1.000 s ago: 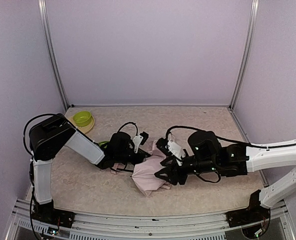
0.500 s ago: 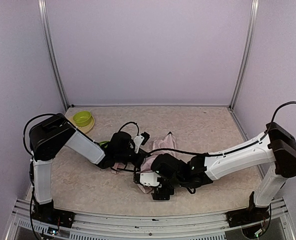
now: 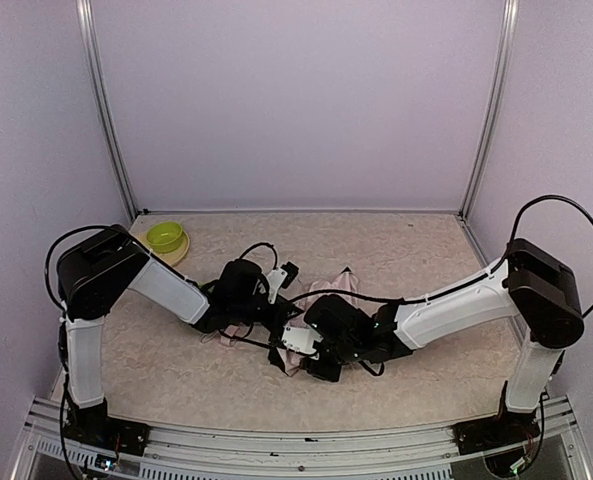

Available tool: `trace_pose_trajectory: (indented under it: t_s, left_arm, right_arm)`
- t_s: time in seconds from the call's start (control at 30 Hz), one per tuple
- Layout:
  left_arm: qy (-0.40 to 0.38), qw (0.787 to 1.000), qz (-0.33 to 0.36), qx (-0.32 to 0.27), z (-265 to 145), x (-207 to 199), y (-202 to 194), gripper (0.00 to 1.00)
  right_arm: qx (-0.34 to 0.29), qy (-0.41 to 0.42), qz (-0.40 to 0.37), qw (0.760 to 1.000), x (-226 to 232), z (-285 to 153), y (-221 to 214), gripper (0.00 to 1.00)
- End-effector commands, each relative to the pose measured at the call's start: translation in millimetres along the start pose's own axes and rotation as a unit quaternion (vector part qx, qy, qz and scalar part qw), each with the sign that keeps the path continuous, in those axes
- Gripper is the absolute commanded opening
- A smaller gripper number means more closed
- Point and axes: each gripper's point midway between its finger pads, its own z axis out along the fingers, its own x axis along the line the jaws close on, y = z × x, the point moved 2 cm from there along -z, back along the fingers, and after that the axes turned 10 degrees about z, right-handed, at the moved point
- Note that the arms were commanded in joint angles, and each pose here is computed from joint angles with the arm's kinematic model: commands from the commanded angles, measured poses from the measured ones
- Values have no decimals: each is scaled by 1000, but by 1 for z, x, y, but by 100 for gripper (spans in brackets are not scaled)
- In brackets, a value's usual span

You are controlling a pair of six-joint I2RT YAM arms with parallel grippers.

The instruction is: Put away the umbrella

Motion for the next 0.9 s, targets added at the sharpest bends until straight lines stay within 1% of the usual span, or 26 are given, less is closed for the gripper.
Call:
trace_pose_trajectory:
  t_s: [0.0, 0.03, 0.07, 0.13, 0.17, 0.23, 0.3, 0.37, 0.47, 0.53, 0.6, 0.63, 0.67, 0.73, 0.8, 0.87]
  left_arm:
    - [12, 997, -61, -51, -38, 25, 27, 48]
    - [22, 995, -66, -76, -50, 31, 38, 61]
    - [33, 992, -67, -98, -62, 36, 49, 70]
    - [62, 986, -63, -140, -89, 43, 72, 81]
    - [81, 983, -60, -156, -102, 46, 82, 84]
    - [113, 975, -54, -184, -129, 48, 96, 86]
    - [133, 968, -32, -212, -157, 39, 111, 86]
    - [145, 965, 10, -217, -174, 19, 121, 83]
    - [137, 967, 93, -192, -183, -34, 122, 80]
    - [114, 967, 150, -173, -186, -72, 112, 78]
    - [73, 959, 227, -155, -188, -109, 92, 78]
    - [48, 951, 271, -143, -189, -126, 80, 79]
    - [24, 935, 332, -122, -188, -141, 65, 81]
    - [-15, 908, 409, -94, -187, -169, 43, 85]
    - [-43, 894, 441, -68, -184, -183, 28, 86]
    - [-82, 882, 461, -44, -180, -196, 14, 88]
  right_arm:
    - [51, 128, 104, 985, 34, -3, -38, 31]
    - [51, 142, 125, 981, 37, -6, -40, 30]
    - [51, 156, 145, 976, 39, -8, -42, 29]
    - [60, 181, 184, 964, 43, -11, -48, 27]
    - [65, 192, 204, 958, 44, -12, -51, 27]
    - [77, 213, 240, 944, 46, -13, -57, 27]
    - [85, 233, 273, 929, 46, -14, -60, 27]
    - [86, 254, 302, 915, 45, -15, -62, 26]
    - [94, 276, 338, 895, 39, -15, -66, 25]
    - [95, 287, 351, 886, 35, -15, -66, 23]
    - [97, 311, 359, 875, 36, -15, -66, 23]
    - [100, 323, 361, 869, 38, -16, -66, 23]
    - [107, 335, 361, 864, 41, -16, -67, 22]
    - [122, 355, 359, 855, 47, -16, -68, 20]
    - [122, 376, 355, 847, 51, -19, -65, 17]
    - [120, 388, 355, 842, 54, -24, -63, 17]
